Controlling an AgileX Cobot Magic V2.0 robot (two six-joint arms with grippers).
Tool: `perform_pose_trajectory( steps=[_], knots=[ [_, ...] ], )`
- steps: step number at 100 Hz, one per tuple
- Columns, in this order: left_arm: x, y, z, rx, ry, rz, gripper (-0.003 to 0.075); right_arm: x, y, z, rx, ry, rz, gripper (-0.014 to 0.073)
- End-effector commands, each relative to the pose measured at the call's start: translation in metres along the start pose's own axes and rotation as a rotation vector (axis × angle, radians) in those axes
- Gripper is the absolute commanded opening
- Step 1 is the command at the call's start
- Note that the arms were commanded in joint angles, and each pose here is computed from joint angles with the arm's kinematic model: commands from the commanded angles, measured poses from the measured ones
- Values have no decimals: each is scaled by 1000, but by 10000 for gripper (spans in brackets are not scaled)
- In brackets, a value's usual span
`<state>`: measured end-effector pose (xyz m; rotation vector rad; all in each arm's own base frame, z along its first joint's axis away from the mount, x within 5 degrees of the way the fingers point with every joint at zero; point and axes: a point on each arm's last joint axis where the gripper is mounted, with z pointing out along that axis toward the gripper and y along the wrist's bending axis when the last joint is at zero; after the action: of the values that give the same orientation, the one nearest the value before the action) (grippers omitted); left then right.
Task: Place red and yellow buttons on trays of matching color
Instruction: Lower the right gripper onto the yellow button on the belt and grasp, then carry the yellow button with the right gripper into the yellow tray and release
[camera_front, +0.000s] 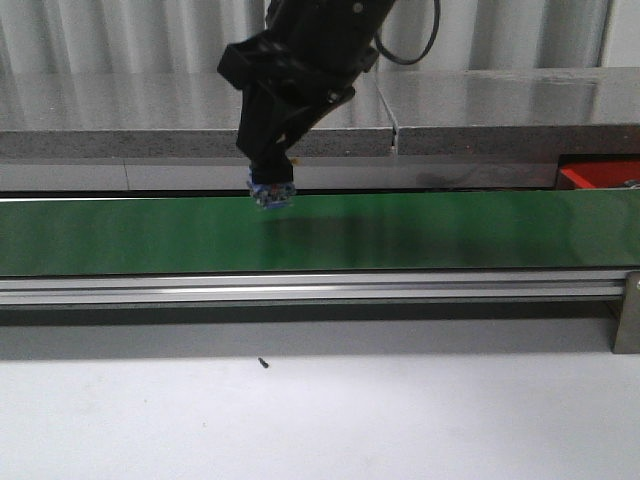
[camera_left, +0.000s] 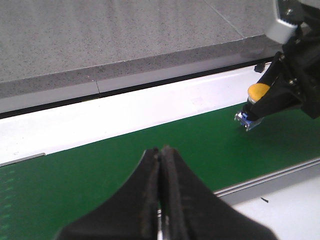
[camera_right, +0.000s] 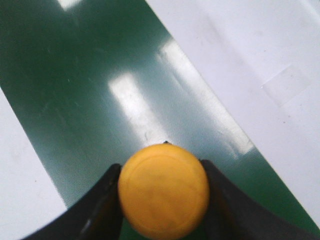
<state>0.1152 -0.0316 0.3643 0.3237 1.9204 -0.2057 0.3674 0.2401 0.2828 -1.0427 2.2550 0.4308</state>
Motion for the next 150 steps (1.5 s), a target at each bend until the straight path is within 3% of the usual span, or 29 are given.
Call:
perform_pose_trajectory(
  steps=[1,30,79,114,150],
  knots=[
    [-14,0,-4,-6,-95,-24,-19,-19,1,-49,59,-172,22,145],
    [-14,0,-4,-6,-95,-24,-19,17,-3,-93,137,-218,81,145],
    [-14,0,-4,-6,-95,-24,-19,121,-55,-187,417,-243,403,145],
    [-14,0,-4,-6,-95,-24,-19,194,-83,-218,593,-183,641,145],
    [-14,0,-4,-6,-95,-24,-19,242,-104,-253,739,-170,866,145]
  ],
)
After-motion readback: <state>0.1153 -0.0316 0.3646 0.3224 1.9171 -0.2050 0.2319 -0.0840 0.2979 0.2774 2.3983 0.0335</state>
